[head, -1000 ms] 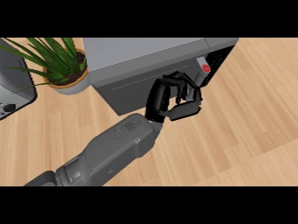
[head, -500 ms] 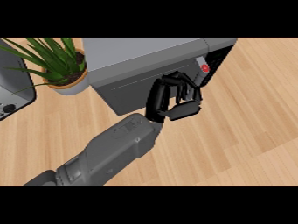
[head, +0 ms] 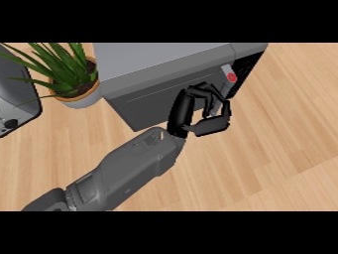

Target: Pick up the milk, place it into the microwave and close the microwave

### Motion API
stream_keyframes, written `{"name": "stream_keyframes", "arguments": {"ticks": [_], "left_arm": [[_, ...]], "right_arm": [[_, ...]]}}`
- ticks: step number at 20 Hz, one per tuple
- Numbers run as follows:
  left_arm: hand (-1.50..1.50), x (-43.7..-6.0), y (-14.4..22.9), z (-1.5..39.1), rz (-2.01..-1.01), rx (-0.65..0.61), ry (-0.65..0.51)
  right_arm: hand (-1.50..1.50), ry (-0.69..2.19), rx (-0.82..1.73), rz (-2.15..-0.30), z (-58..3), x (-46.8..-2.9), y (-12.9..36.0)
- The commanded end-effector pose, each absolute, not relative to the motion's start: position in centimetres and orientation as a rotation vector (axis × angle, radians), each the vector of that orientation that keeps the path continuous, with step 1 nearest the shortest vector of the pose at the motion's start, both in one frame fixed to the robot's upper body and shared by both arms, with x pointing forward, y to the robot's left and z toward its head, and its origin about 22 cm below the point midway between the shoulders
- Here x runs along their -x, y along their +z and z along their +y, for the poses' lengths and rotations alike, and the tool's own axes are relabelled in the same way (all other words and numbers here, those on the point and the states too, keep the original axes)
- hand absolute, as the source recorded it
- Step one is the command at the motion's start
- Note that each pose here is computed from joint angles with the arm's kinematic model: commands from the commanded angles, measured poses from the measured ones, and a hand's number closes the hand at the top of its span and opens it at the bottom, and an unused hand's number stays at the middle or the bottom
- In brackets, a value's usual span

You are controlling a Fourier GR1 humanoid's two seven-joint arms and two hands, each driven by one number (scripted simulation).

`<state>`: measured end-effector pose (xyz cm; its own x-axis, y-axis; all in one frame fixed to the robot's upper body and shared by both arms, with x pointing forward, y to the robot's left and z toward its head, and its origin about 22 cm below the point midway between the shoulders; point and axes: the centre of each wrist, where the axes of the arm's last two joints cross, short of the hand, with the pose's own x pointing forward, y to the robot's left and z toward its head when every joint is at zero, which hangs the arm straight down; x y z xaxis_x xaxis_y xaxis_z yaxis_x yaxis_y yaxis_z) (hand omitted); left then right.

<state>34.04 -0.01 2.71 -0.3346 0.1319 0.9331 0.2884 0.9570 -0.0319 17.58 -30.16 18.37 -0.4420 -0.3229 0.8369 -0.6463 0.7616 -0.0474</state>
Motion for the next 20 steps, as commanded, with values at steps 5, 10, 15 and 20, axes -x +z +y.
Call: {"name": "stream_keyframes", "arguments": {"ticks": [5, 10, 15, 20], "left_arm": [[1.5, -35.8, 1.4, 1.8, -1.784, 0.101, -0.132], [1.5, -35.6, 0.1, 2.6, -1.736, 0.038, -0.111], [-1.5, -35.3, -0.7, 3.0, -1.699, 0.066, -0.086], [-1.5, -35.5, -0.3, 2.7, -1.704, 0.096, -0.102]], "right_arm": [[-1.5, 0.494, -0.782, -2.04, -30.3, -17.3, 18.9], [-1.5, 0.48, -0.739, -2.067, -30.7, -17.0, 19.6], [-1.5, 0.441, -0.712, -2.065, -31.3, -16.4, 19.7], [-1.5, 0.448, -0.699, -2.044, -31.2, -15.9, 19.9]]}}
